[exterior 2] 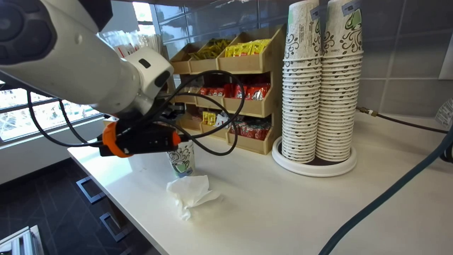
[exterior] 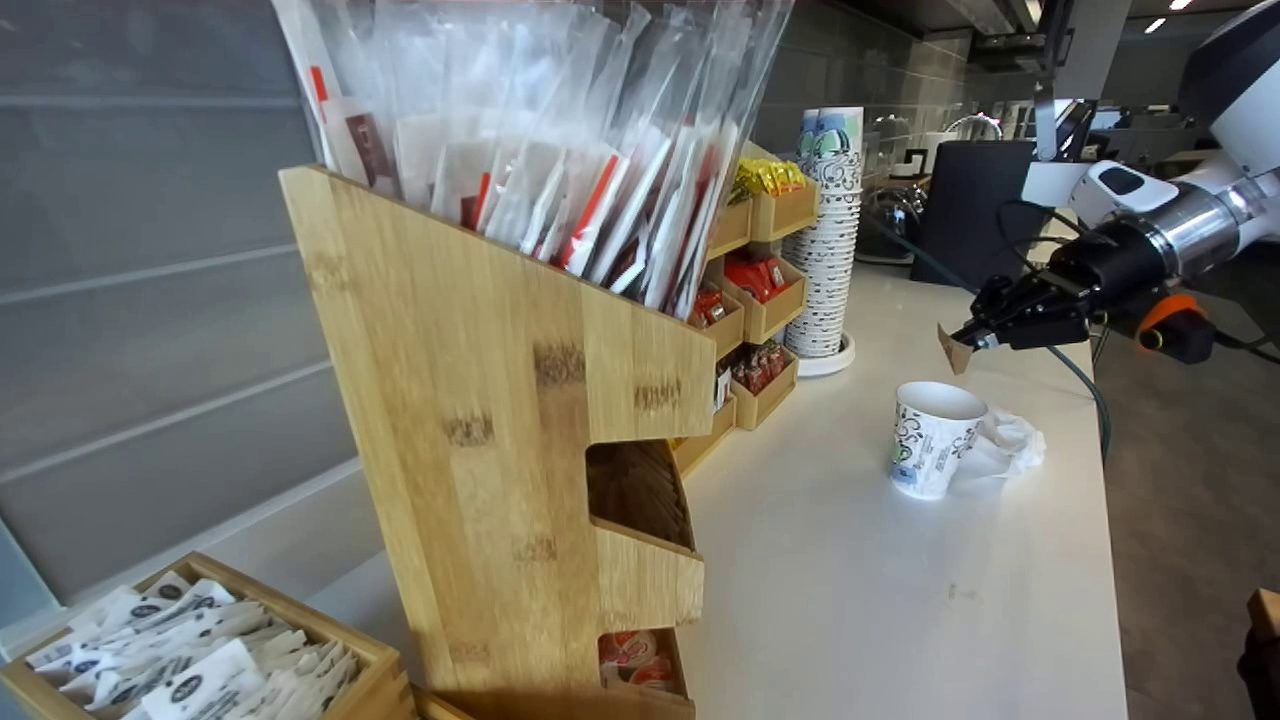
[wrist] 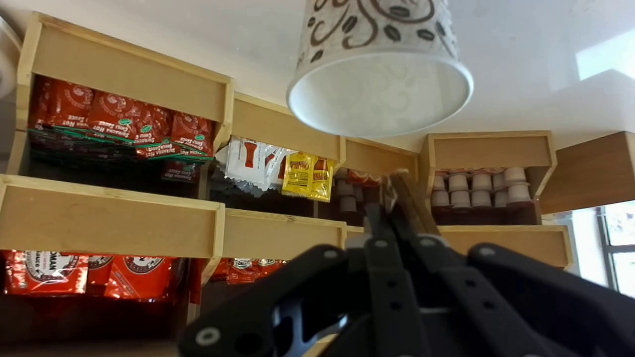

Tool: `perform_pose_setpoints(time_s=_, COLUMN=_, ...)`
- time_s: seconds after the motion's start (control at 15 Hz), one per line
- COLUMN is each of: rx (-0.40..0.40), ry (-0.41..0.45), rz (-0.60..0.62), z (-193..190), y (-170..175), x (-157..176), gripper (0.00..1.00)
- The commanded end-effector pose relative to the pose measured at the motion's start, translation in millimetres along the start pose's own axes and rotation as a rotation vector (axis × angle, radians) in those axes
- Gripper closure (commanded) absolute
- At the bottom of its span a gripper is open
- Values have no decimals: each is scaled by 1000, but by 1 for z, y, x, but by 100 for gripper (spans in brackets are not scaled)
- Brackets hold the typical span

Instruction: Lift the brown sachet and pour some of its content into the cup

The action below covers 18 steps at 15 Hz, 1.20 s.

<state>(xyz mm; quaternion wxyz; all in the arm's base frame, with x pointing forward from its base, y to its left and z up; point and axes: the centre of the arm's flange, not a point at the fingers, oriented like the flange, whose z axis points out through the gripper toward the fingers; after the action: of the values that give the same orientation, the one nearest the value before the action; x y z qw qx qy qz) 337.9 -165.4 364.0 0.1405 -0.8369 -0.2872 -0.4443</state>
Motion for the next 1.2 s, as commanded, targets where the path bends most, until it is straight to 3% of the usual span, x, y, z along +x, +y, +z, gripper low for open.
perform_pose_setpoints(time_s=0.0, rx=0, ry=15, rz=-18, z=-11, y=-56, x=-19, gripper=99)
perform_pose_setpoints(time_s=0.13, rx=2, ry=18, rz=-24, z=-11, y=-57, x=-18, gripper=100)
perform_pose_setpoints(time_s=0.2, rx=2, ry=16, rz=-25, z=-10, y=-57, x=-17, gripper=91)
perform_pose_setpoints(time_s=0.27, rx=3, ry=14, rz=-26, z=-10, y=-57, x=-18, gripper=71)
perform_pose_setpoints(time_s=0.4, rx=-1, ry=16, rz=-23, z=-11, y=-57, x=-18, gripper=90)
perform_pose_setpoints(time_s=0.6, rx=-2, ry=18, rz=-24, z=-11, y=-57, x=-18, gripper=100)
perform_pose_setpoints(time_s=1.13, rx=-8, ry=3, rz=-34, z=-12, y=-58, x=-13, gripper=100)
